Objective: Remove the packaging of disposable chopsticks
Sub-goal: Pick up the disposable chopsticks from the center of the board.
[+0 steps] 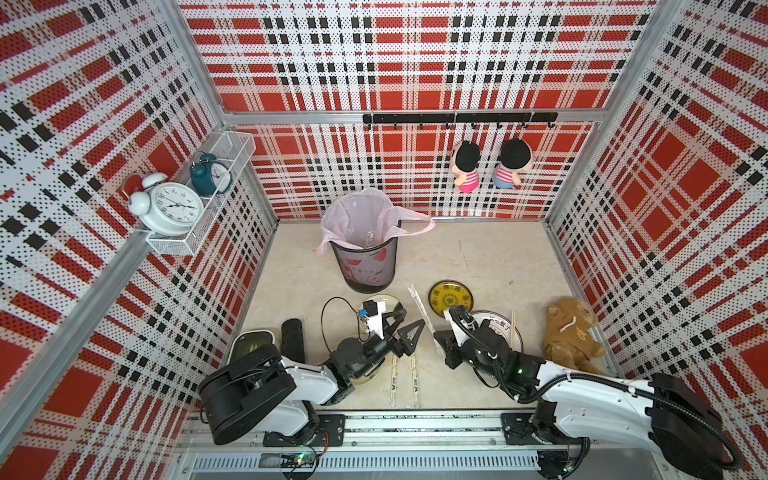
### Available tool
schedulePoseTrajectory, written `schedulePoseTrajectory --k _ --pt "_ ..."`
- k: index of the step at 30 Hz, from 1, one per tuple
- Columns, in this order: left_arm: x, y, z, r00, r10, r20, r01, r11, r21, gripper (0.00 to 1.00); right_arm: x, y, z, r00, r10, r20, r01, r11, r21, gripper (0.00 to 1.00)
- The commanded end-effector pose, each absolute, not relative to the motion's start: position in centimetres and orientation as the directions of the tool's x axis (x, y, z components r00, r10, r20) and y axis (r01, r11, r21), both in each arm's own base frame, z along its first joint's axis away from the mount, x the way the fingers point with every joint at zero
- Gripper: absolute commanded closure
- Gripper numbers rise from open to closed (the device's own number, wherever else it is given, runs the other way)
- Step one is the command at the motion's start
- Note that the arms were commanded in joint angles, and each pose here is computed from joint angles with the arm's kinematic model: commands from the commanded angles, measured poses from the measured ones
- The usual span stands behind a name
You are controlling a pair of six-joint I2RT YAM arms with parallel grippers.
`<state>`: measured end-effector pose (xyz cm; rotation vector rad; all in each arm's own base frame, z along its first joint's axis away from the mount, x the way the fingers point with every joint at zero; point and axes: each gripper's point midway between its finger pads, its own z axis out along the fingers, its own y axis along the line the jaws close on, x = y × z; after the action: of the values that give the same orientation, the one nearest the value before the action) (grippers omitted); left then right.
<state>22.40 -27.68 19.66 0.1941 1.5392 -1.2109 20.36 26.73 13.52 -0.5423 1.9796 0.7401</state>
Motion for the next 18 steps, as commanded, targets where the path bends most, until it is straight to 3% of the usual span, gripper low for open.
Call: schedulePoseTrajectory --k 1,7,13,18 --pt "22.6 -28.1 22.5 -0.335 -0.527 -0.781 0.715 0.397 -0.575 0.09 19.7 27.9 16.9 -0.355 -0.029 -0.934 -0.73 0.633 0.258 0.98" --pt "23.2 -28.7 23.1 -0.33 -0.56 -0.76 0.719 0.372 -0.587 0.2 18.7 28.1 17.3 -0.305 -0.015 -0.952 -0.781 0.577 0.241 0.98" --pt "23.1 -28.7 23.7 -0.347 -0.596 -0.724 0.734 0.308 -0.606 0.41 18.6 28.4 17.4 -0.285 -0.012 -0.959 -0.796 0.56 0.23 0.98" --pt "23.3 -29.1 23.5 -0.346 -0.591 -0.728 0.73 0.319 -0.605 0.49 18.5 29.1 17.1 -0.286 -0.023 -0.958 -0.81 0.539 0.229 0.98"
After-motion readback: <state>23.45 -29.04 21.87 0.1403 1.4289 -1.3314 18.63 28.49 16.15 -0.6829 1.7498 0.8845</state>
